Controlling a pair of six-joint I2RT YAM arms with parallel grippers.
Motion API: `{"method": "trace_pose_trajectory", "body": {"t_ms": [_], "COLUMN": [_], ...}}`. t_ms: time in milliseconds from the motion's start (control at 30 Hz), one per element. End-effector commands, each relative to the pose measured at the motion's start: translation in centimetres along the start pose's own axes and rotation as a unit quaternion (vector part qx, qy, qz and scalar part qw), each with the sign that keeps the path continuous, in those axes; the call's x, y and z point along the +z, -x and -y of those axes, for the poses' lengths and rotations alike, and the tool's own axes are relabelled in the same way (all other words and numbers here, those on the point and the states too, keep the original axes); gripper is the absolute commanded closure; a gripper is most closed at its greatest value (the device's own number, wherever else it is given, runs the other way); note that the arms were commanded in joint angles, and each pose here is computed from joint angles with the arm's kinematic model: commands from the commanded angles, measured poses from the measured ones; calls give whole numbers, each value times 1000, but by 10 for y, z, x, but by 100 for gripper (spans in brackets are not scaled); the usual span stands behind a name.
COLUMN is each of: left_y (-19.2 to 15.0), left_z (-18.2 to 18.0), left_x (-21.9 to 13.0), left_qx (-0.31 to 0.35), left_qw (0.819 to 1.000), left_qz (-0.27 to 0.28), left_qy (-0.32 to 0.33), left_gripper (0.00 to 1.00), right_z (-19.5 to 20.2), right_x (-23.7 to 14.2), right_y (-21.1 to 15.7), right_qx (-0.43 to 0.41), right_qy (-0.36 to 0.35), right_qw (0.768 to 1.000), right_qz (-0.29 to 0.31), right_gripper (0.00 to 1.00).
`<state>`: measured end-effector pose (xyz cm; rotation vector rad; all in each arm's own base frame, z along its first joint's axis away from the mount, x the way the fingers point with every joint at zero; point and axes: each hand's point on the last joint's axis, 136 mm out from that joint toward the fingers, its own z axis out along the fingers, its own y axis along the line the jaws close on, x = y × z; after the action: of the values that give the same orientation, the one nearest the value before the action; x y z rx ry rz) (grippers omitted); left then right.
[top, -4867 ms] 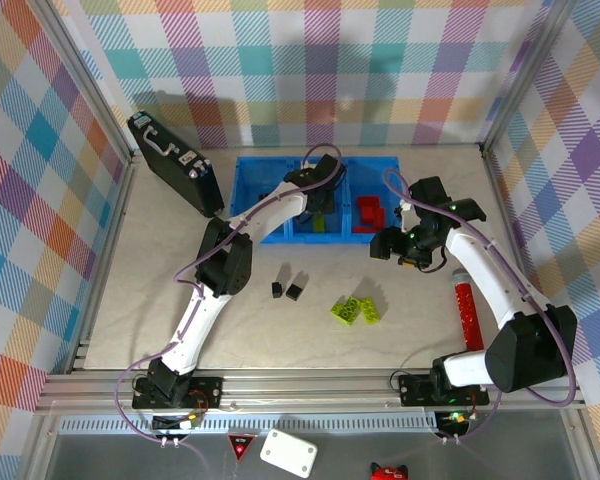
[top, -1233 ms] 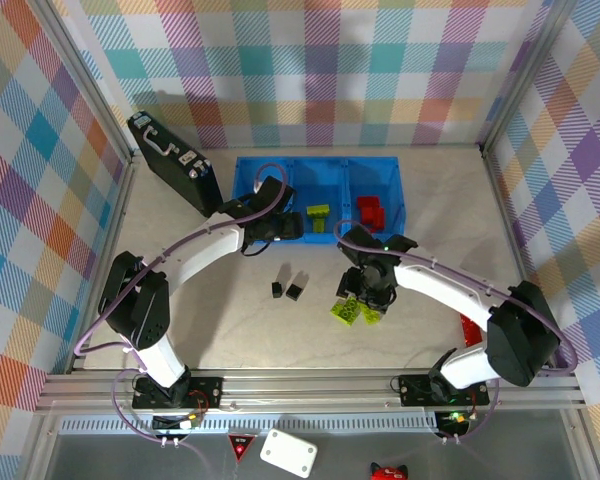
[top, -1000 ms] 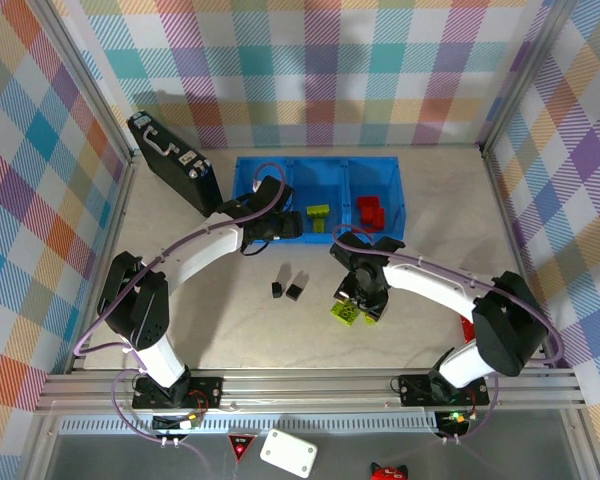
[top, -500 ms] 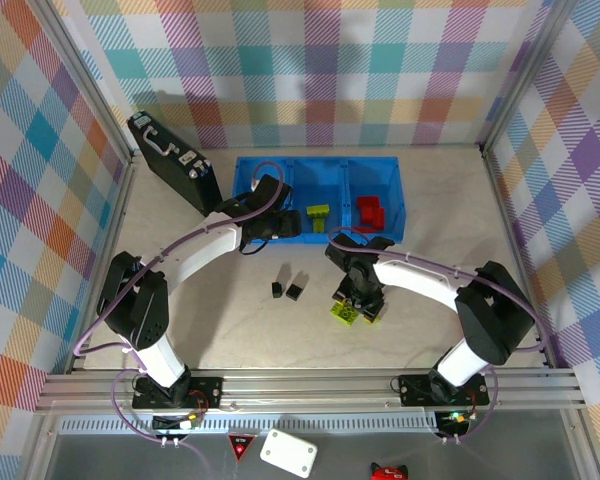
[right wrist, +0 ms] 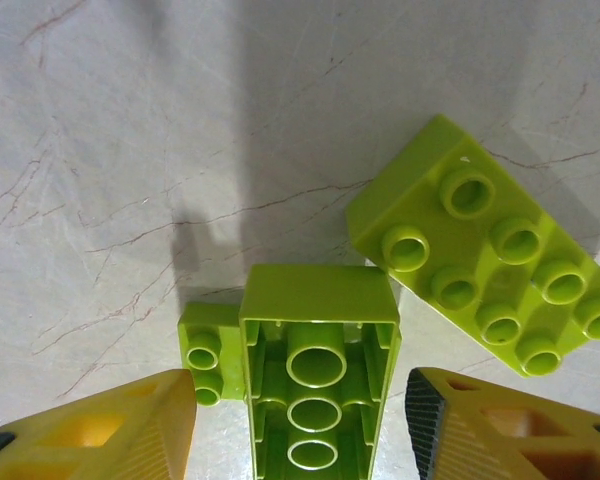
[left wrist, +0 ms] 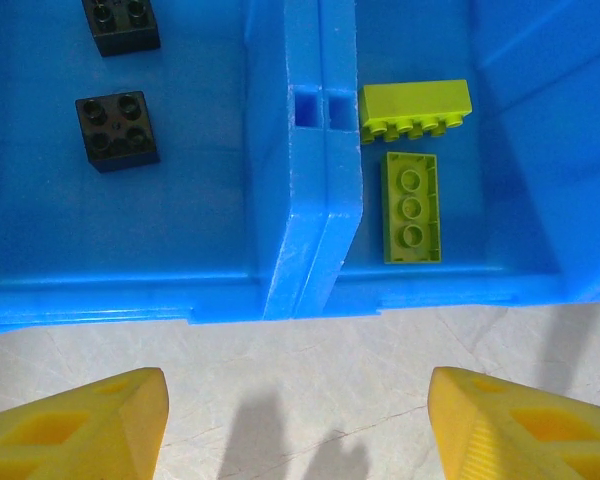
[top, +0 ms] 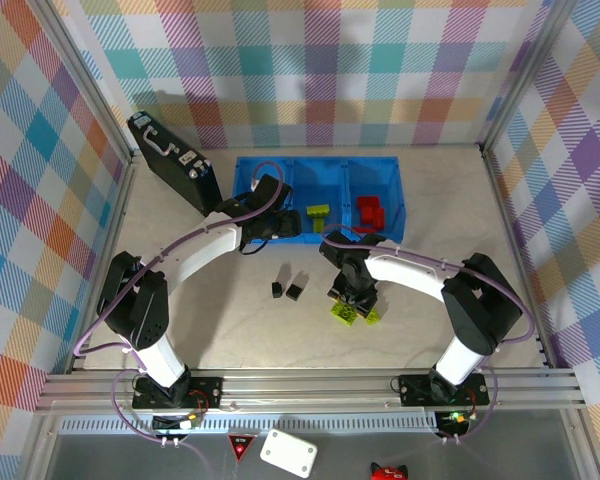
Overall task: Sort the legos into containers by color
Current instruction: Pick up the lego from the lego.
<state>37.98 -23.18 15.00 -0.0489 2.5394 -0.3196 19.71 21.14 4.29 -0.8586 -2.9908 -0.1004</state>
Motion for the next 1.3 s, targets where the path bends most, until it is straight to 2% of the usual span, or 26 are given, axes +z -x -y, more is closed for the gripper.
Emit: {"method": "trace_pose_trajectory", "body": {"t_ms": [0, 967, 1267], "left_y": [16, 16, 14], "left_z": [2, 1, -2], "left_x": [-19, -25, -27], "left_qx": [-6, -10, -9], "left_qw": [1000, 999, 999], "left_qz": [25, 30, 31], "left_qy": [-15, -19, -15], "left_gripper": [31, 31, 31], "right_z": [-2, 4, 2], "right_x": [0, 6, 7], "right_y": [-3, -2, -2], "right_qx": [-11, -9, -16], "right_qy": [-1, -9, -14], "right_qw": [1000, 1000, 1000], "right_qz": [-3, 0, -2], "right_gripper": [41, 55, 55]}}
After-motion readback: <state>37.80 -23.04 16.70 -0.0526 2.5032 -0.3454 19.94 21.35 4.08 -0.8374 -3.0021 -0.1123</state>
